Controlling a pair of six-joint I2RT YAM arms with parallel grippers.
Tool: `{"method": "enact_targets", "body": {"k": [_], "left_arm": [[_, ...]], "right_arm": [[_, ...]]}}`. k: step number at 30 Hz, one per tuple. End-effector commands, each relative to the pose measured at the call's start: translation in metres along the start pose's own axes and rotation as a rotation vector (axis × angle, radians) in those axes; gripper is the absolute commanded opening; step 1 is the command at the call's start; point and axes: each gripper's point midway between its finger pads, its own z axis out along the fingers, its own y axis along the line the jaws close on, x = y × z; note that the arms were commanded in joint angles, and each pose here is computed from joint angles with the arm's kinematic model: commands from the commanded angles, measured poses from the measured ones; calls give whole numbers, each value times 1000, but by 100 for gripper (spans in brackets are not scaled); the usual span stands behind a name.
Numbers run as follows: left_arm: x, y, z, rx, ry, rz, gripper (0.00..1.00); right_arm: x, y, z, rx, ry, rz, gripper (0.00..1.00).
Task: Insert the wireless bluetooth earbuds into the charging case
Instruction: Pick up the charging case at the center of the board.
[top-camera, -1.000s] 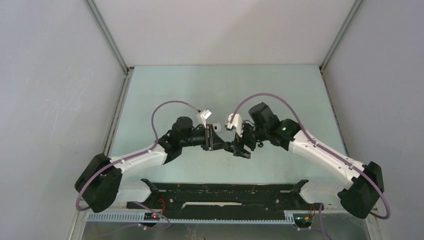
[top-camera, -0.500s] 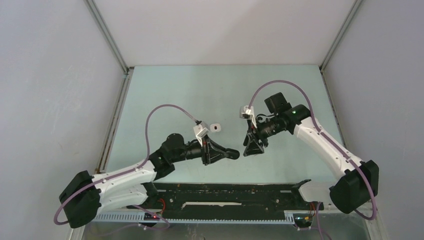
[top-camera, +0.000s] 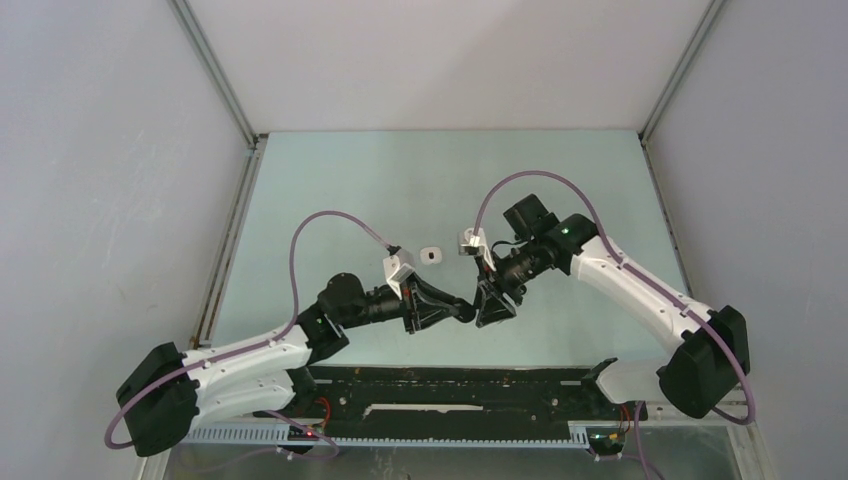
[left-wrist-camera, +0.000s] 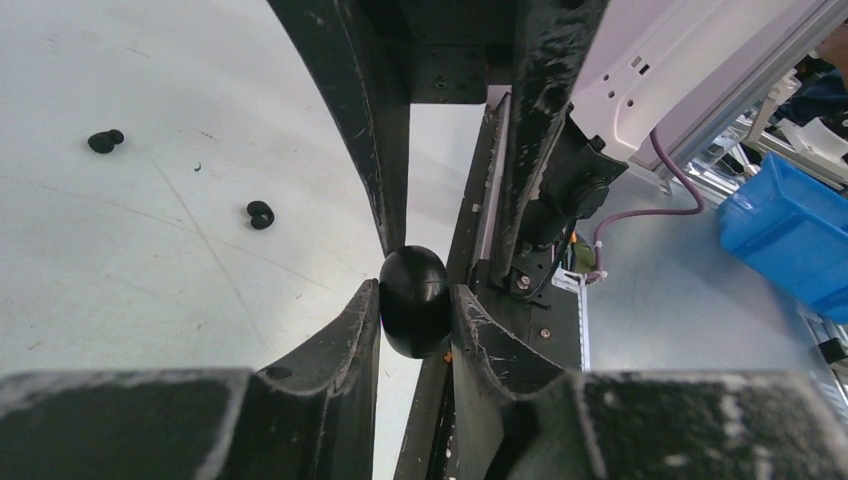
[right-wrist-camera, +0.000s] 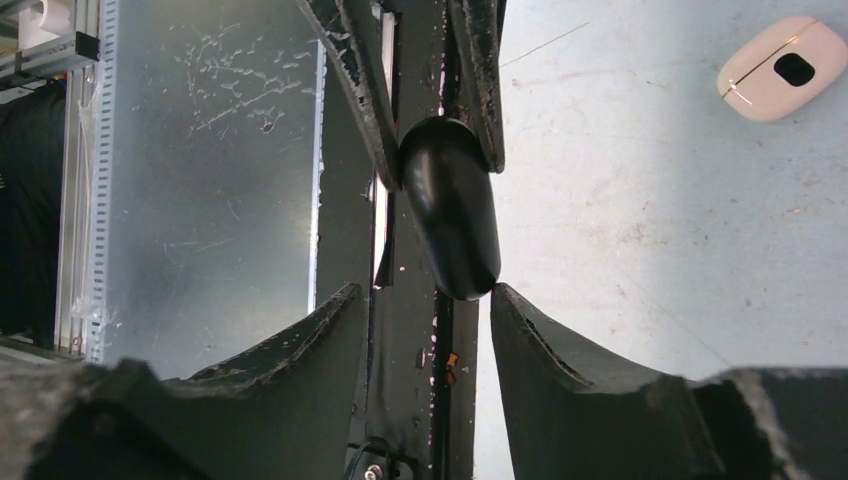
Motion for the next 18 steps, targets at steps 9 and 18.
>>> {"method": "enact_targets", "body": {"k": [9, 18], "left_arm": [[-19, -13, 2, 58, -71, 72, 6], [-20, -17, -1, 73, -91, 66, 5]], "right_arm": [[-17, -11, 5, 3, -40, 29, 54], [-19, -9, 8, -33, -54, 41, 42]]}}
